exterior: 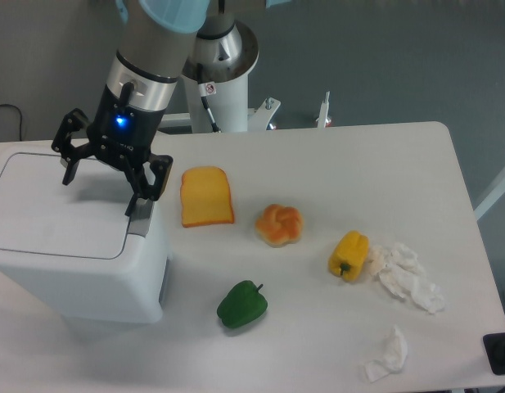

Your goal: Close the trash can

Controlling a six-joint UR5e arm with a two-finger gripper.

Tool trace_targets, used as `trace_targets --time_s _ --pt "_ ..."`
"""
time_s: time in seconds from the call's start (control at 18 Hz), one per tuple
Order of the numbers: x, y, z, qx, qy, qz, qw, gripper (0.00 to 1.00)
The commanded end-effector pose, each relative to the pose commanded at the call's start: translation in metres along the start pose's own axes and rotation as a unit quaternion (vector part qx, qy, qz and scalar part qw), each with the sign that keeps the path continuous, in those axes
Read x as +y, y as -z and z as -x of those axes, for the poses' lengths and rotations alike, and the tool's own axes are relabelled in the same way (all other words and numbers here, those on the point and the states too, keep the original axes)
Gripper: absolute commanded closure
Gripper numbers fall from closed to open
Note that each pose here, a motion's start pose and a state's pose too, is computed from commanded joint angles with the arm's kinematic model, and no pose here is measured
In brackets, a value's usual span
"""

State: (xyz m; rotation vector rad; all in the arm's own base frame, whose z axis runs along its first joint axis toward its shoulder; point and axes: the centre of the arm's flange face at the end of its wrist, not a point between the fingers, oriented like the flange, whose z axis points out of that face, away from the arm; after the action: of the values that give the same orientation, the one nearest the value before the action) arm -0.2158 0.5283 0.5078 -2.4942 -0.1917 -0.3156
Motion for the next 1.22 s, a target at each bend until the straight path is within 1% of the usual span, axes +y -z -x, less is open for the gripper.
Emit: trace_targets --time_s 0.11,0.28,0.33,0.39,0.5,0.56,0.67,0.72,0.83,0.89,0.94,1.0,1.06,1.11,1.22 --pt "-0.005 0.02 0.006 -0.014 0.0 -0.015 0.9998 0.0" --pt "-0.009 0.055 0.026 -0.044 0.01 -0.04 0.9982 0.0" --pt "-0.007 0.066 0.034 -0.063 0.015 -0.041 0.9971 0.0" --pt "-0.003 0.074 0.045 -0.091 0.018 -0.034 0.9951 0.0" --pt "0.003 0.08 0.061 -0.142 -0.004 -0.006 0.9899 0.0" --pt "0.008 0.082 0.069 -0.17 -0.012 0.013 0.9853 0.0" --pt "0.018 0.087 0.087 -0.216 -0.013 0.05 0.9751 0.0" --pt "0.024 0.085 0.093 -0.231 -0.018 0.067 0.9705 0.0" --pt "0.032 0.084 0.105 -0.253 -0.053 0.103 0.9606 0.0" --pt "0.039 0.079 0.111 -0.261 -0.076 0.132 0.9532 0.0" --pt "0.047 0.077 0.116 -0.277 -0.094 0.164 0.9421 0.0" --pt "0.056 0.076 0.123 -0.294 -0.096 0.197 0.9305 0.0" --pt "0.067 0.074 0.132 -0.306 -0.09 0.22 0.9218 0.0" --pt "0.076 0.073 0.14 -0.309 -0.082 0.234 0.9184 0.0" --pt "0.094 0.076 0.156 -0.301 -0.06 0.25 0.9181 0.0"
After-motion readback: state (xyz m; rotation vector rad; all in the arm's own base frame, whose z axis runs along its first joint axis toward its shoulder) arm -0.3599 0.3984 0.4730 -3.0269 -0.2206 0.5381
